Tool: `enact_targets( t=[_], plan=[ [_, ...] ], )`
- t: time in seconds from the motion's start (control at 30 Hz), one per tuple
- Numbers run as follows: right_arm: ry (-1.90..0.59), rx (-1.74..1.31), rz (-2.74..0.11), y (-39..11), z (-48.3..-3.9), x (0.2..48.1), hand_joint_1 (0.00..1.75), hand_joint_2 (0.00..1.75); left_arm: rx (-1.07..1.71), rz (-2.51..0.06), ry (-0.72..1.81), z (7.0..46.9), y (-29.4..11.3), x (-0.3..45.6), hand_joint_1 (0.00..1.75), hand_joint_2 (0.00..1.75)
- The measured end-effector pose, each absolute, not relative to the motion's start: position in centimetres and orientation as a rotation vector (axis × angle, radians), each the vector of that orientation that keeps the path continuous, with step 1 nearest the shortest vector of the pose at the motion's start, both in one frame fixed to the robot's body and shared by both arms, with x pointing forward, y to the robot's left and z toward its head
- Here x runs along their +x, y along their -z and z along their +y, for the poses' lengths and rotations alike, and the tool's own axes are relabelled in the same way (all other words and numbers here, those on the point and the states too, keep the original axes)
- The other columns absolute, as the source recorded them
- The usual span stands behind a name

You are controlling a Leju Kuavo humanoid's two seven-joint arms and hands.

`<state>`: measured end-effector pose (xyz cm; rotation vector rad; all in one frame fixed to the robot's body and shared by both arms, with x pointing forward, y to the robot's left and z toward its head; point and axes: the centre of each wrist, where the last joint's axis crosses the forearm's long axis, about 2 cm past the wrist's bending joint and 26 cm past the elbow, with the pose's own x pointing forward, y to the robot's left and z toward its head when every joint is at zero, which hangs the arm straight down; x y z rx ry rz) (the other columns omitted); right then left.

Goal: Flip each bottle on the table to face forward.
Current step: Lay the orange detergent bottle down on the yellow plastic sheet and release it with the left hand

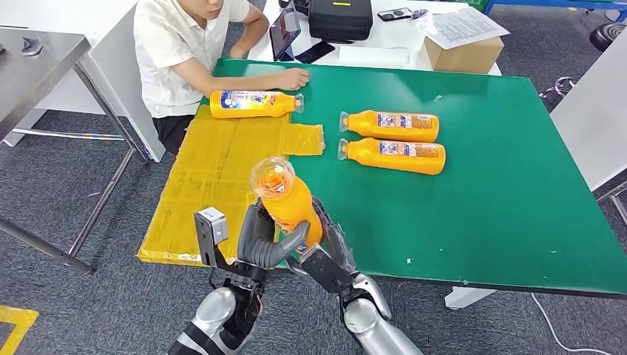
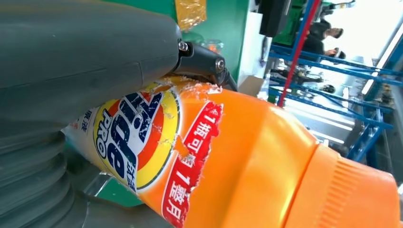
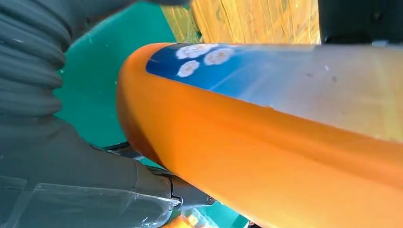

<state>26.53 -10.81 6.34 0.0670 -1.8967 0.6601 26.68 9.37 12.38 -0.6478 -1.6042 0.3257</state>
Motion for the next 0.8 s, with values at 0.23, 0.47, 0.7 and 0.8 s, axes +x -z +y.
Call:
enact_targets(
  t=[0.23,0.47,0.7,0.8],
  plan=[
    [-0.77,-0.192,-2.014,-5.6,-11.0,25.1,0.0,1.75,-0.183,-1.807,-0.15,11.3,-12.3,28.6,1.75,1.75],
    [-0.91,-0.503,-2.088,-4.2,-12.8,21.7,0.0,1.75,0.29,-1.916,-0.051,16.2,-11.7,32.1,1.75,1.75],
    [-0.97,-0.609,-2.165,-4.7,-13.7,20.9,0.0,0.87,0.453,-1.91,0.073,17.8,-11.4,32.9,1.75,1.75],
    [-0.929,-0.788,-2.199,-6.7,-15.3,21.3,0.0,0.0,0.534,-1.903,0.199,18.6,-11.5,33.5,1.75,1.75]
  ],
)
